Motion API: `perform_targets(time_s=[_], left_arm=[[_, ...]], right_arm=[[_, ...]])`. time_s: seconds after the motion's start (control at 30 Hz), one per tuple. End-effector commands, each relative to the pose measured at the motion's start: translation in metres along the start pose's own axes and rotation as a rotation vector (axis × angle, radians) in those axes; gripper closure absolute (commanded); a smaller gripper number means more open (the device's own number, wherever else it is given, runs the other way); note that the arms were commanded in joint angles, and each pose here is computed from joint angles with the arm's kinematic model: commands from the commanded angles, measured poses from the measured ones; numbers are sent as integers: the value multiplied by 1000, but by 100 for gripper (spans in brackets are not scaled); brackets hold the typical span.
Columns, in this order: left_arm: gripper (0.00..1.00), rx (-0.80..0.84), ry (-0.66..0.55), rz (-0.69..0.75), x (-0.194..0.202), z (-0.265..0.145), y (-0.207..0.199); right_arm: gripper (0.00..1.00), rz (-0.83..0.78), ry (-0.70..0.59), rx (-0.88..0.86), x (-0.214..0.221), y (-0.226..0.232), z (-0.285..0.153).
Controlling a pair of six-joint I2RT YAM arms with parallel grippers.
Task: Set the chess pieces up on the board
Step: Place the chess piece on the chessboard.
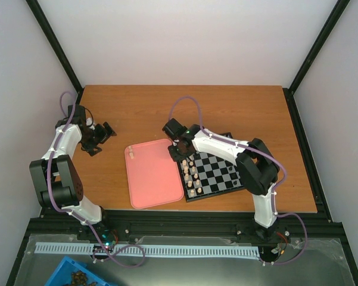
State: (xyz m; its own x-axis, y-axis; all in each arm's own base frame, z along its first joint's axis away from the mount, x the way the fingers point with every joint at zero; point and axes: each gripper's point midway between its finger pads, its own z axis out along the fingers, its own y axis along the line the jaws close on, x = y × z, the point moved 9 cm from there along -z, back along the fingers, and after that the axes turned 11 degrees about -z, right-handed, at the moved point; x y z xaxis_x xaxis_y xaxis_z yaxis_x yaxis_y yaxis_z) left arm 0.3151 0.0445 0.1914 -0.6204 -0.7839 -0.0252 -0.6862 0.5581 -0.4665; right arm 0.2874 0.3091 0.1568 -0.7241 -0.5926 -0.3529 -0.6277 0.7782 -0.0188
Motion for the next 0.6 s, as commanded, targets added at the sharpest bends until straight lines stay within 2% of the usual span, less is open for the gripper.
perform_targets(time_s=[0.0, 0.57], left_arm=[[0, 11, -21, 23, -5, 0, -2], [0, 10, -17, 20, -6, 1, -2]], right_arm=[[93, 1, 11, 29, 0, -4, 7], [92, 6, 42, 64, 2, -6, 17]])
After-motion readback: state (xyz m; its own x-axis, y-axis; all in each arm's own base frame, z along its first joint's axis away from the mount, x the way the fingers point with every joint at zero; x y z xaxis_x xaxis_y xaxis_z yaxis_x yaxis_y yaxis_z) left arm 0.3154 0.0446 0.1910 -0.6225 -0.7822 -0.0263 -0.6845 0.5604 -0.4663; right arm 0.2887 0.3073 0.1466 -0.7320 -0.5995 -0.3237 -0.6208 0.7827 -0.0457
